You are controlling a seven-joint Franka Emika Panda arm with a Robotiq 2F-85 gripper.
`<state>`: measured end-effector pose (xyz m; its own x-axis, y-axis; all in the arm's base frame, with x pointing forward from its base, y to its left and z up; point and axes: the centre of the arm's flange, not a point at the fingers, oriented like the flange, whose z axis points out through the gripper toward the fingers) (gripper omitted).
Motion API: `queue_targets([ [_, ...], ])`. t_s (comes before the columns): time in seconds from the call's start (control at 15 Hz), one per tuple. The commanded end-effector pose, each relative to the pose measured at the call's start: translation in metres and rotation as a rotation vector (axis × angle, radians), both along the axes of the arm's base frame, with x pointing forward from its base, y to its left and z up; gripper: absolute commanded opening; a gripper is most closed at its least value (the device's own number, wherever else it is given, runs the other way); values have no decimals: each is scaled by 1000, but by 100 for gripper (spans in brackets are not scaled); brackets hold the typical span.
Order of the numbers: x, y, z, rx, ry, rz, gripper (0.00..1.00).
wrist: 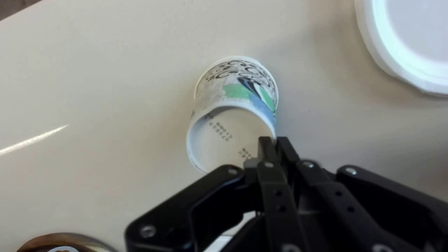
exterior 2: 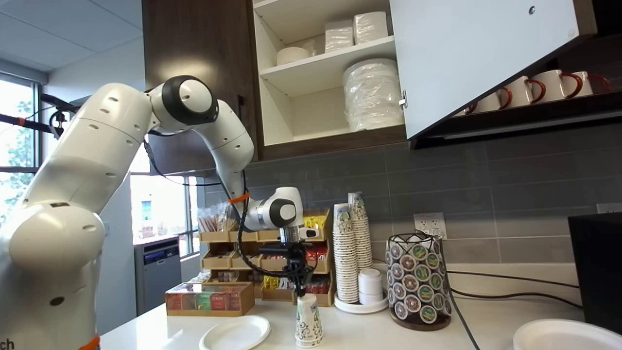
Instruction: Remove the cup from the stack and put it on the plate
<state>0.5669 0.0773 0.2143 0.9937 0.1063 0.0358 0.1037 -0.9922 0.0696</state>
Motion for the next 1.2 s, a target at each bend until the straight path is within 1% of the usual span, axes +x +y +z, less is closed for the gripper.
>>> queue_targets([
  [0.0, 1, 2, 1, -15, 26, 13, 2],
  [0.07, 2, 2, 4, -17, 23, 14, 0],
  [0.67, 6, 3, 29, -39, 2, 18, 0],
  [0.8, 6, 2, 42, -47, -17, 19, 0],
  [0.93, 2, -1, 65, -59, -48, 19, 0],
  [1.13, -7, -8, 111, -83, -112, 0, 0],
])
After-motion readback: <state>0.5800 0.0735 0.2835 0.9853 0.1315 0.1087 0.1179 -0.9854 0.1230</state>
